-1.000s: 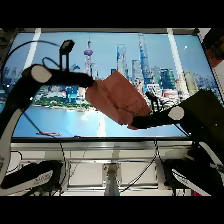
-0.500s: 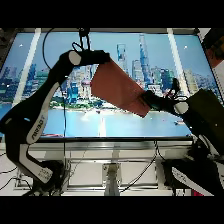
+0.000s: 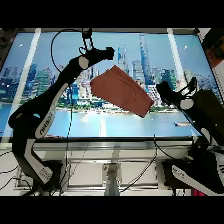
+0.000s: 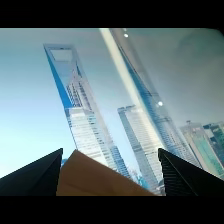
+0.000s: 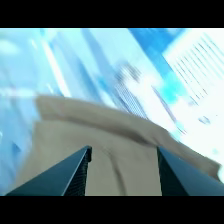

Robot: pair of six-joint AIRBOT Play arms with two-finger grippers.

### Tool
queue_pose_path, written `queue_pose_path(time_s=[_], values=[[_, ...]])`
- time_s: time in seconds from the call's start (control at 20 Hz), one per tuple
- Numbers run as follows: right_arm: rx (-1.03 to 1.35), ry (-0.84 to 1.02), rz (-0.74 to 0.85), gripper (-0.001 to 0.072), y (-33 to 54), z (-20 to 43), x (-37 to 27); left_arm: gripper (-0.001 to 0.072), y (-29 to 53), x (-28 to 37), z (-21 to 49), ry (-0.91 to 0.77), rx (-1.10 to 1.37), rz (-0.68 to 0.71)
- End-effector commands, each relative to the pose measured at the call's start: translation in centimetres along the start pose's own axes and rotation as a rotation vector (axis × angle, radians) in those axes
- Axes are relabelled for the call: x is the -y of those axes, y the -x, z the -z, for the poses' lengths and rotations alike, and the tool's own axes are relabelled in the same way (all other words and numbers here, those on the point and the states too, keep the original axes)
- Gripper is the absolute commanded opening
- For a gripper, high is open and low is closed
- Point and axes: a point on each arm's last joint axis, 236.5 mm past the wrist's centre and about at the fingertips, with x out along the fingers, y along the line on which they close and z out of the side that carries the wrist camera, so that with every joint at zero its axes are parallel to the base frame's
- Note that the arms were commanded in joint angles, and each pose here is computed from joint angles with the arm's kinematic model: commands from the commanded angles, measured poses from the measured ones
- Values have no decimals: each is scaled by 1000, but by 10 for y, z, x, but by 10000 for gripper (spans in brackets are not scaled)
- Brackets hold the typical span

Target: Fold the clothes and pants, and hang the long-sleeved shirts on hangers.

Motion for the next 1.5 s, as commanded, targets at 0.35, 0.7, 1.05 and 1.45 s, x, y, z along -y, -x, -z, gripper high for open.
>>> queue_pose_path(time_s=[0.35,0.7,1.05,1.45], values=[[-705,-114,-123,526,22,103,35,656,109,-40,35,-89,-450,5],[-638,-74,-24,611,-31,95,57,656,110,-38,39,-88,-465,10],[-582,-34,25,611,-40,81,63,656,111,-37,41,-87,-477,14],[-570,19,8,10,-43,85,43,656,112,-37,43,-84,-484,14]])
